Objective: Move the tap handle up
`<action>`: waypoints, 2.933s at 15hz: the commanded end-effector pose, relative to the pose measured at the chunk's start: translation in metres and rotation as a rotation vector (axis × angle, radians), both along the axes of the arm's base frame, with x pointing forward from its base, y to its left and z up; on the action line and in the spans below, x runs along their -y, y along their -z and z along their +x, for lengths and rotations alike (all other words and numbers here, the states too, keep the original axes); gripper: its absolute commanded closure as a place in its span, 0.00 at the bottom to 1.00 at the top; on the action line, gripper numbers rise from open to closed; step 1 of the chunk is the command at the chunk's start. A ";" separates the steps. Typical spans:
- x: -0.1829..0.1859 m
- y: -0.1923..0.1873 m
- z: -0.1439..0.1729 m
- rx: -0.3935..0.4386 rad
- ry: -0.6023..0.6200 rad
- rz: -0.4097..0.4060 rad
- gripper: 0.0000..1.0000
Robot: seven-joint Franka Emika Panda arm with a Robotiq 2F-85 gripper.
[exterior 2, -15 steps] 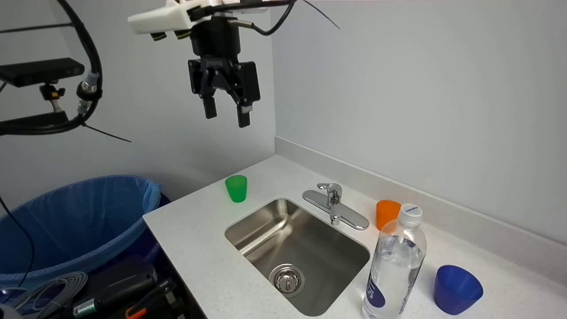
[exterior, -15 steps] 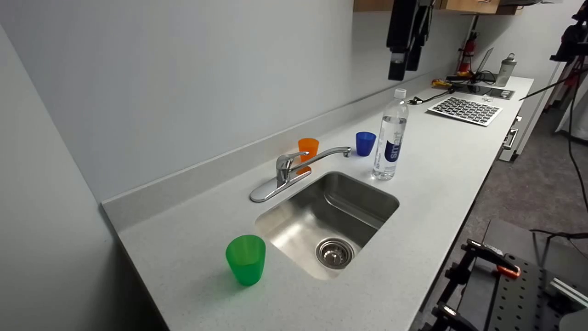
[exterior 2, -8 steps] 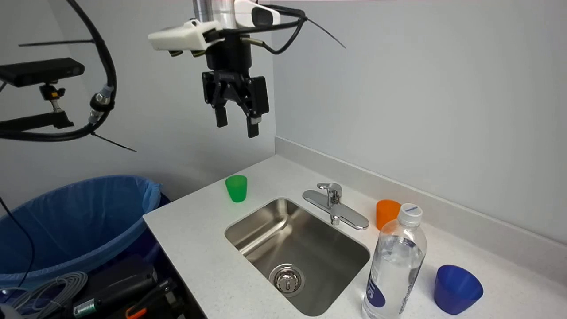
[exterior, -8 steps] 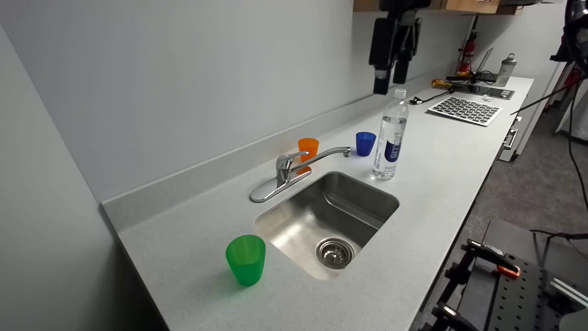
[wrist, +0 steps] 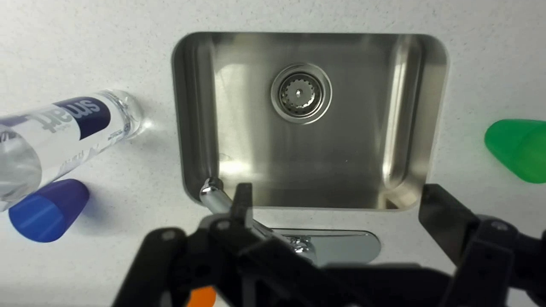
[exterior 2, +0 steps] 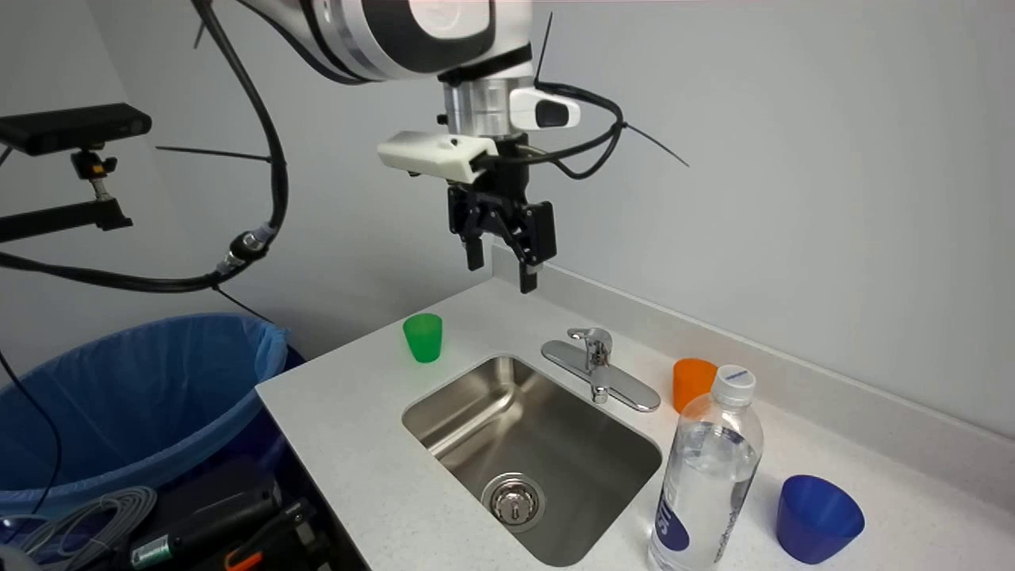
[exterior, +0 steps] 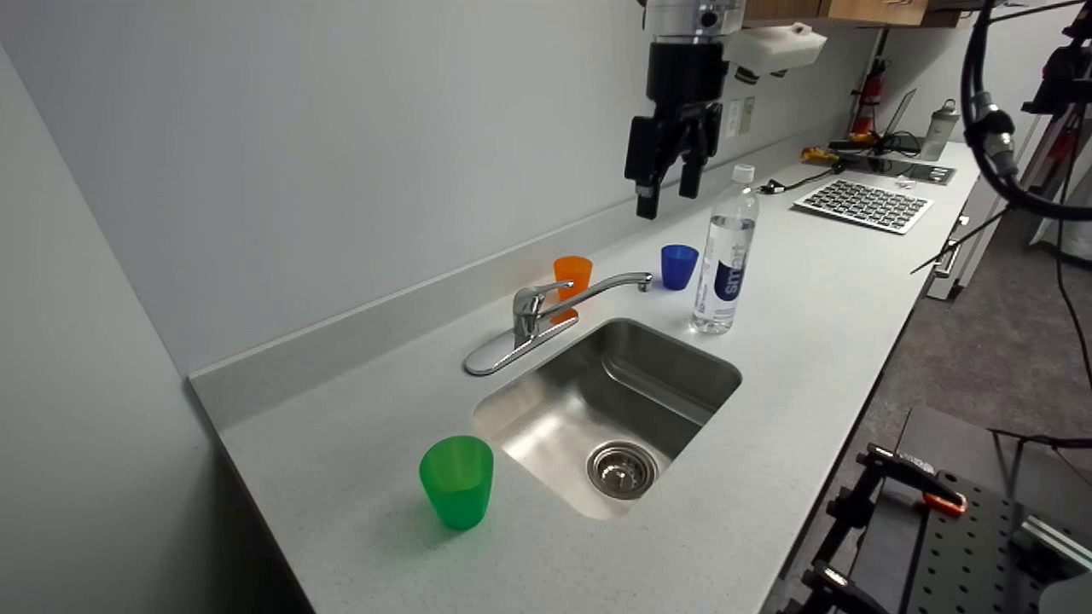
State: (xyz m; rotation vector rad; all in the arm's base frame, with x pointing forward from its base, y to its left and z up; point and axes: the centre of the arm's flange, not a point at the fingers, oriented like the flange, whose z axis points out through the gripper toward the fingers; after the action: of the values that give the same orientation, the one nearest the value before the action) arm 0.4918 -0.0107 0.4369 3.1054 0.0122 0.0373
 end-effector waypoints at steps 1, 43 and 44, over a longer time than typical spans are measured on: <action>-0.002 0.032 0.040 -0.007 0.030 -0.041 0.00; -0.006 0.153 0.176 -0.025 0.106 -0.124 0.00; -0.005 0.153 0.178 -0.021 0.098 -0.121 0.00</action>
State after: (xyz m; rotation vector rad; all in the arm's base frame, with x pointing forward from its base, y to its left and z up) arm 0.6466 -0.0025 0.2860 2.9943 -0.1650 -0.0353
